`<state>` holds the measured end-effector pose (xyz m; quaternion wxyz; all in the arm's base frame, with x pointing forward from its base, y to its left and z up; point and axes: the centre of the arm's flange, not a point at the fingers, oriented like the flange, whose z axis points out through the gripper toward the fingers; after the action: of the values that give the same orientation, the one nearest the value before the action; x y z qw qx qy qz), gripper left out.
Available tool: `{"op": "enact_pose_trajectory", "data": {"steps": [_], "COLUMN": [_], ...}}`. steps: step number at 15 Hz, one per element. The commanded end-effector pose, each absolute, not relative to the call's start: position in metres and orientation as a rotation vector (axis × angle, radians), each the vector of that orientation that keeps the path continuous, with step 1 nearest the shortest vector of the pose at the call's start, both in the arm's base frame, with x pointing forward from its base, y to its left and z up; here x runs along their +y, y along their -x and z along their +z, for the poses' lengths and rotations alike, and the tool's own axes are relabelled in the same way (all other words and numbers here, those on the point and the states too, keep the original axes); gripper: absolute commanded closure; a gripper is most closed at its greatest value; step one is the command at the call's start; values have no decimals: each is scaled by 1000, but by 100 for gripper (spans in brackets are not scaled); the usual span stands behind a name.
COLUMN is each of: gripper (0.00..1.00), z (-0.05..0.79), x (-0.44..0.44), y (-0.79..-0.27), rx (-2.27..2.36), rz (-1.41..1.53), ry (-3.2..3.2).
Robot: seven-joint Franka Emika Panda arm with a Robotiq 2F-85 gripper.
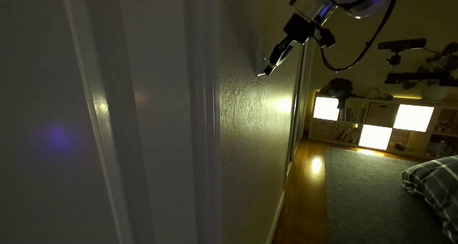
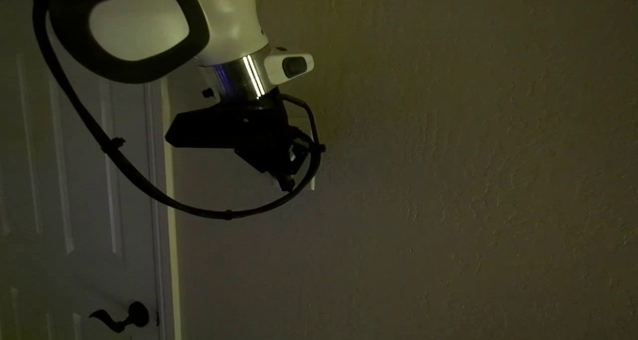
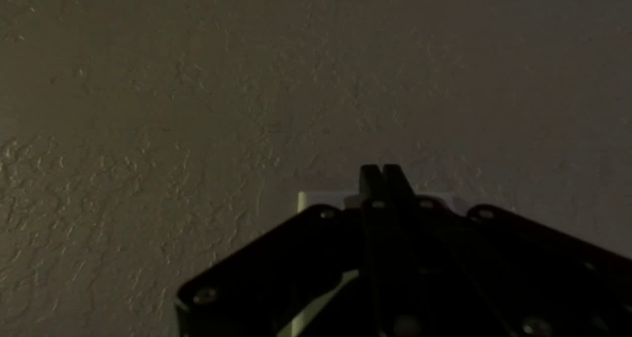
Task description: Turn on the light
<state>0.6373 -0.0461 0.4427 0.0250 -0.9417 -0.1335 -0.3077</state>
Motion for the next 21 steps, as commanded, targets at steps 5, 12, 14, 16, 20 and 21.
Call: {"op": "enact_pose_trajectory", "data": {"steps": [5,12,14,16,20,21], "gripper": [94,94,94,94,94,94], "z": [461,477,481,486,497,501], "x": [-44,-41,-41,-39,-40,-40], "y": [-635,-638,-637,-636,-630,-629], "rx": [-416,-438,-444,-459,-478,-480], "rz": [-1029,-1083,-1090,-1097,-1115,-1124], "ry": [2881,2872,2875,2877,2878,2878]}}
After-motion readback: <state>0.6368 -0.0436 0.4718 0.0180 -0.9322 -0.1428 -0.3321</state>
